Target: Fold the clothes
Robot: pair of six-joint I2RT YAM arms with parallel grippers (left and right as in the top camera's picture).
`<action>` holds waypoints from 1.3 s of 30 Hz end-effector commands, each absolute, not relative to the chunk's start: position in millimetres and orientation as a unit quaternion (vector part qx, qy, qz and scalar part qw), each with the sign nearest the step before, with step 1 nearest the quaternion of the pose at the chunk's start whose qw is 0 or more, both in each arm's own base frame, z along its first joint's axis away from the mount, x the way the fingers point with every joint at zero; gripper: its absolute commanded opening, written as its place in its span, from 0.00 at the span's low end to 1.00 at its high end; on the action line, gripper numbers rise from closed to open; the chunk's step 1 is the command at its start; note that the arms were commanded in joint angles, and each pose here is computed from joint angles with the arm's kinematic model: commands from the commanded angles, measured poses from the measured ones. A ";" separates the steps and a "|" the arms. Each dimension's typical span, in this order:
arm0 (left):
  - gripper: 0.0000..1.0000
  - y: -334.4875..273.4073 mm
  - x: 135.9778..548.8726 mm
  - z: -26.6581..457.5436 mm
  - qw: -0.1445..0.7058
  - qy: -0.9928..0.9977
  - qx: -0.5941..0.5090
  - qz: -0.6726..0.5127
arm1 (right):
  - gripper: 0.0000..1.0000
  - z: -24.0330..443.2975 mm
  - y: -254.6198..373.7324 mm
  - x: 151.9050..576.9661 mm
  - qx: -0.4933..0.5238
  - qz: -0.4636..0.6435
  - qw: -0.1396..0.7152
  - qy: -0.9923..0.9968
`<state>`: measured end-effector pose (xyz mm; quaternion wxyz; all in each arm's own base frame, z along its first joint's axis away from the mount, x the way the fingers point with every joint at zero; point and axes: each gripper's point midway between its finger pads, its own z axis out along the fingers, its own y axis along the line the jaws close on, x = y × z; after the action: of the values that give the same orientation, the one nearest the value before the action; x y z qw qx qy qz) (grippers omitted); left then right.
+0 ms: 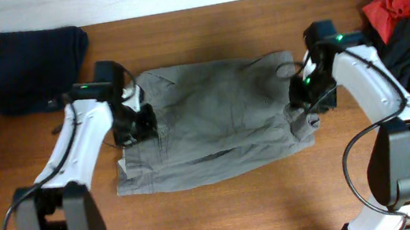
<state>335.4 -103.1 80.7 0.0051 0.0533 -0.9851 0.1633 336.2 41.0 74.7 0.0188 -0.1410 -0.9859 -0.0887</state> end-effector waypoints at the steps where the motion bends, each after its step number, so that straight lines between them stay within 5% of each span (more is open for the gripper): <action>1: 0.35 -108.7 315.4 61.8 0.060 -0.985 0.046 0.157 | 0.64 62.1 46.6 319.0 -0.133 -0.085 0.044 -0.986; 3: 0.62 -108.4 312.8 59.8 0.068 -0.984 0.048 0.156 | 0.78 59.0 46.4 315.4 -0.134 -0.084 0.050 -0.986; 7: 0.75 -106.4 302.4 58.7 0.096 -0.980 0.093 0.147 | 0.90 58.9 47.0 314.3 -0.134 -0.086 0.052 -0.986; 14: 0.76 -112.0 269.1 36.9 0.175 -0.937 0.268 0.138 | 0.97 58.4 47.3 322.0 -0.133 -0.088 0.037 -0.987; 27: 0.75 -121.8 291.8 19.2 0.092 -0.950 0.287 0.083 | 0.98 58.2 47.8 331.9 -0.131 -0.092 0.017 -0.987; 29: 0.68 -120.4 294.6 18.4 0.084 -0.952 0.285 0.078 | 0.98 58.2 47.8 332.0 -0.131 -0.092 0.016 -0.987; 31: 0.38 -114.8 296.5 17.2 0.074 -0.953 0.285 0.064 | 0.94 58.2 47.9 332.4 -0.131 -0.092 0.016 -0.987; 35: 0.01 -114.8 294.8 17.4 0.077 -0.953 0.285 0.063 | 0.88 58.3 48.0 333.0 -0.136 -0.093 0.015 -0.986; 39: 0.01 -112.9 288.2 20.5 0.087 -0.954 0.283 0.057 | 0.80 58.4 48.0 333.1 -0.136 -0.093 0.015 -0.986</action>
<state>295.4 -121.1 21.6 0.0815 0.2800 -0.9531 0.0806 333.4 46.3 57.5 0.0160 -0.1342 -0.9867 -0.0907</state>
